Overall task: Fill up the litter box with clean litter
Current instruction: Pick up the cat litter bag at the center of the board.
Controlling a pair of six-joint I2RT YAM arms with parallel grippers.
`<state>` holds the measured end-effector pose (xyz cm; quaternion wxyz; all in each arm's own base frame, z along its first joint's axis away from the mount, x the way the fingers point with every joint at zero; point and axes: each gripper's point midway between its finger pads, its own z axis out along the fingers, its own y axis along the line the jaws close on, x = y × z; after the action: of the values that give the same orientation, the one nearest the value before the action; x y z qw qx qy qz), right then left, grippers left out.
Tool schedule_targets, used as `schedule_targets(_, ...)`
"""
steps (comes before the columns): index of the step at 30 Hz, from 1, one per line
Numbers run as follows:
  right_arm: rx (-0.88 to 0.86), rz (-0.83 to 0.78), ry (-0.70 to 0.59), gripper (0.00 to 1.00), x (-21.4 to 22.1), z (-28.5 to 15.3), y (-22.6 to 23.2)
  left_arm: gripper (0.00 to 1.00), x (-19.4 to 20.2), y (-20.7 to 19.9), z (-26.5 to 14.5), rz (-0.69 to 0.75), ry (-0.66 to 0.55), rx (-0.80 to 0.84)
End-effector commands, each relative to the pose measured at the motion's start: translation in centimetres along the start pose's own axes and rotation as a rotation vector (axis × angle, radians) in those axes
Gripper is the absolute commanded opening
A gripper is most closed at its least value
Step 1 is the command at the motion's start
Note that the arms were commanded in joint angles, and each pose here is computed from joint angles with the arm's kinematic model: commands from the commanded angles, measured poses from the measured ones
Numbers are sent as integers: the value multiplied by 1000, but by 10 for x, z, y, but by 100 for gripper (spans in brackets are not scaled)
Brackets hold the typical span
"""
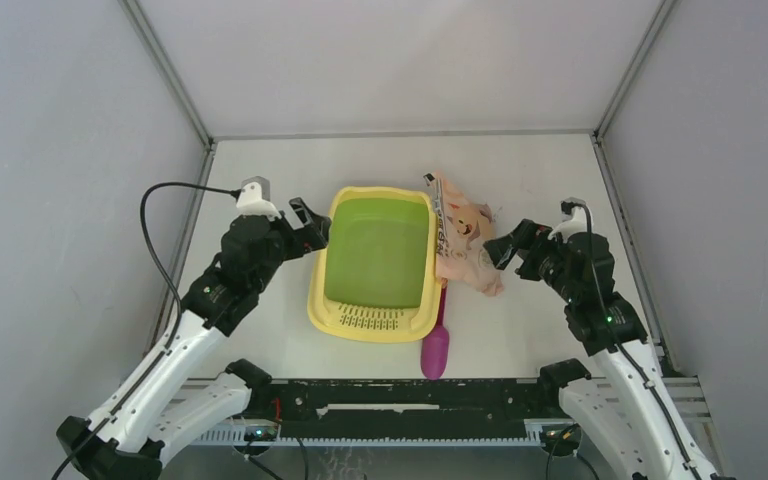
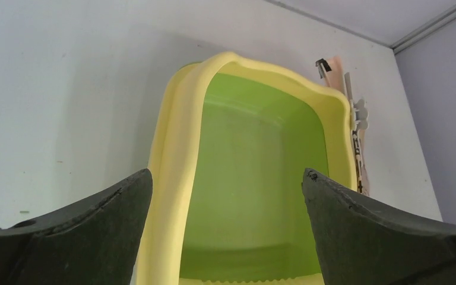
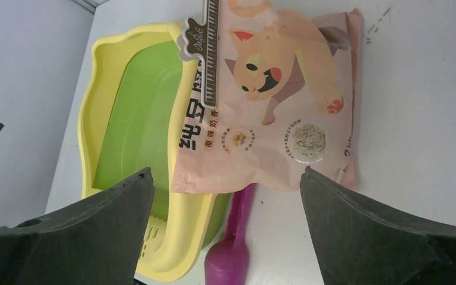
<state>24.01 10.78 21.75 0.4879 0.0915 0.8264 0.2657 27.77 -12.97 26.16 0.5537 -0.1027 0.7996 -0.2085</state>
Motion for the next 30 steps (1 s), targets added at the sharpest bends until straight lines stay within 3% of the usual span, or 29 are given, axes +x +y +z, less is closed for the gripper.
schedule_targets(1, -76, -13, -10, 99, -8, -3, 10, 100, -10, -14, -4, -7, -9, 46)
schedule_targets(20, -148, -5, 45, 99, 3, 0, 20, 100, -11, -15, 0, 19, -17, 54)
schedule_targets(30, -121, -181, 101, 98, -8, 21, 59, 100, -23, 0, 21, 20, 10, -17)
